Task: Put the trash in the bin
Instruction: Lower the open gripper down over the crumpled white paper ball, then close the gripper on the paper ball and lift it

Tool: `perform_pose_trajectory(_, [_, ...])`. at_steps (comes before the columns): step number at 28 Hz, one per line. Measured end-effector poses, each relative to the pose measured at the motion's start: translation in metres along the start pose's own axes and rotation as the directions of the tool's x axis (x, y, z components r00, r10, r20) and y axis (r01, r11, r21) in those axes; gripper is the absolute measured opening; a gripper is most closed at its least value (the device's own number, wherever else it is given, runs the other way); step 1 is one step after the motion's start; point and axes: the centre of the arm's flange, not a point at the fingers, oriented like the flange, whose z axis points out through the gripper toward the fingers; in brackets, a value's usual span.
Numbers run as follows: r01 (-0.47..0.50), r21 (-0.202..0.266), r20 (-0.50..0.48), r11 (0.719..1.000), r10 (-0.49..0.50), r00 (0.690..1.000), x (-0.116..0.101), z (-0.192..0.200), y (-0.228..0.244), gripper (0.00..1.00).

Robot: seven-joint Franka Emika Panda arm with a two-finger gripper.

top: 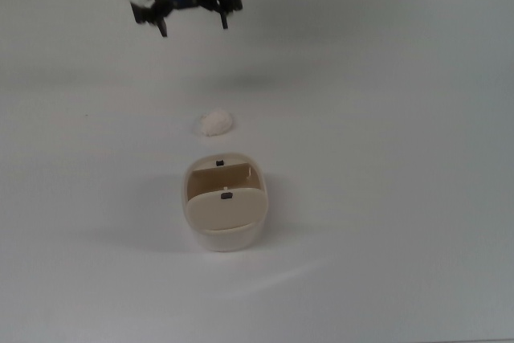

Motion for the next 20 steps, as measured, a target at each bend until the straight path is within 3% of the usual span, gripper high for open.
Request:
perform_pose_trajectory(10, [0.067, -0.022, -0.005, 0.997, -0.067, 0.998, 0.049, 0.114, -0.021, 1.00])
perform_pose_trajectory(15, [0.114, -0.073, 0.019, 0.991, -0.112, 0.993, 0.062, 0.158, -0.031, 1.00])
perform_pose_trajectory(20, [0.137, -0.091, 0.037, 0.986, -0.134, 0.990, 0.070, 0.185, -0.036, 1.00])
